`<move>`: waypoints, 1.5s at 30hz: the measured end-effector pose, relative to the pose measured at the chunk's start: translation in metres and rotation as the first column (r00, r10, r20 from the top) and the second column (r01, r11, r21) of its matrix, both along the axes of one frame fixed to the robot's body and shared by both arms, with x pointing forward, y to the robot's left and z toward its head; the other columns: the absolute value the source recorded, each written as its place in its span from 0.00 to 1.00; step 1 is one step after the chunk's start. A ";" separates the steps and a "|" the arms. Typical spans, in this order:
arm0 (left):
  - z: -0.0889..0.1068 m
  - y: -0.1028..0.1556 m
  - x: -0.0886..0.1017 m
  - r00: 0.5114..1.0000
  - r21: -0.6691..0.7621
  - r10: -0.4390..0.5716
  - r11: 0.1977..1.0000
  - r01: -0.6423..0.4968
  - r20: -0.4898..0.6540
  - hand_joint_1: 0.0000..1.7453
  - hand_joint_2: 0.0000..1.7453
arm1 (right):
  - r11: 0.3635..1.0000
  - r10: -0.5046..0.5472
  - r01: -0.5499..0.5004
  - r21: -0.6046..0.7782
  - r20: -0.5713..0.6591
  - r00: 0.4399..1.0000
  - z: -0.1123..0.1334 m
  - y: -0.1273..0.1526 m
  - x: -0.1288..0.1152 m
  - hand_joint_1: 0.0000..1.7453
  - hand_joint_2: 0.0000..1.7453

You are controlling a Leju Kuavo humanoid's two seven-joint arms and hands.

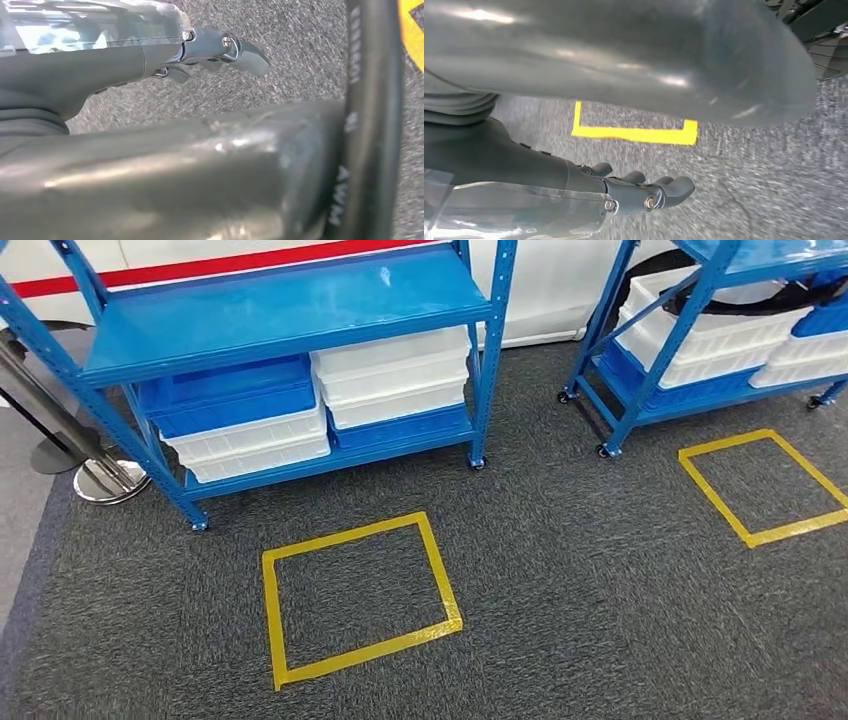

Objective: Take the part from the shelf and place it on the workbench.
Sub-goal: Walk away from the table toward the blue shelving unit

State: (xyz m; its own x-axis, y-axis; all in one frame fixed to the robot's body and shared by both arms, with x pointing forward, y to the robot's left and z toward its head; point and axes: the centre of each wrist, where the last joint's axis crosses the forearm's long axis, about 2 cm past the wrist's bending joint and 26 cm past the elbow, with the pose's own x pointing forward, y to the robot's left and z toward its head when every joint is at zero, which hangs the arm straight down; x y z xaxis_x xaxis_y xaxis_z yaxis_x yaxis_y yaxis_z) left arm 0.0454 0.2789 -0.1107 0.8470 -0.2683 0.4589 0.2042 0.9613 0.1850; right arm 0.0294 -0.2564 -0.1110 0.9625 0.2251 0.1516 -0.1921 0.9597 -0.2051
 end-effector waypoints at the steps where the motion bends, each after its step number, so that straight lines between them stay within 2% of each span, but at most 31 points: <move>1: 0.000 0.000 0.000 1.000 0.000 0.000 1.000 0.000 0.000 0.00 0.00 | 1.000 0.001 -0.001 0.000 0.003 1.000 0.000 0.000 0.001 0.00 0.00; 17: 0.000 -0.002 -0.001 1.000 -0.009 -0.005 1.000 0.005 -0.005 0.00 0.00 | 1.000 0.014 -0.014 0.005 -0.015 1.000 0.000 -0.001 0.000 0.00 0.00; 26: 0.000 -0.002 -0.002 1.000 -0.004 -0.003 1.000 0.003 -0.008 0.00 0.00 | 0.999 -0.034 0.034 -0.010 -0.016 0.999 0.000 -0.001 -0.002 0.00 0.00; 35: 0.000 -0.001 -0.003 1.000 -0.002 0.007 1.000 -0.007 -0.009 0.00 0.00 | 0.999 -0.040 0.040 -0.004 -0.003 0.999 0.000 -0.001 0.003 0.00 0.00; 45: 0.000 -0.002 -0.003 1.000 -0.013 0.008 1.000 -0.008 -0.010 0.00 0.00 | 0.999 -0.045 0.045 -0.001 -0.015 0.999 0.000 0.000 -0.003 0.00 0.00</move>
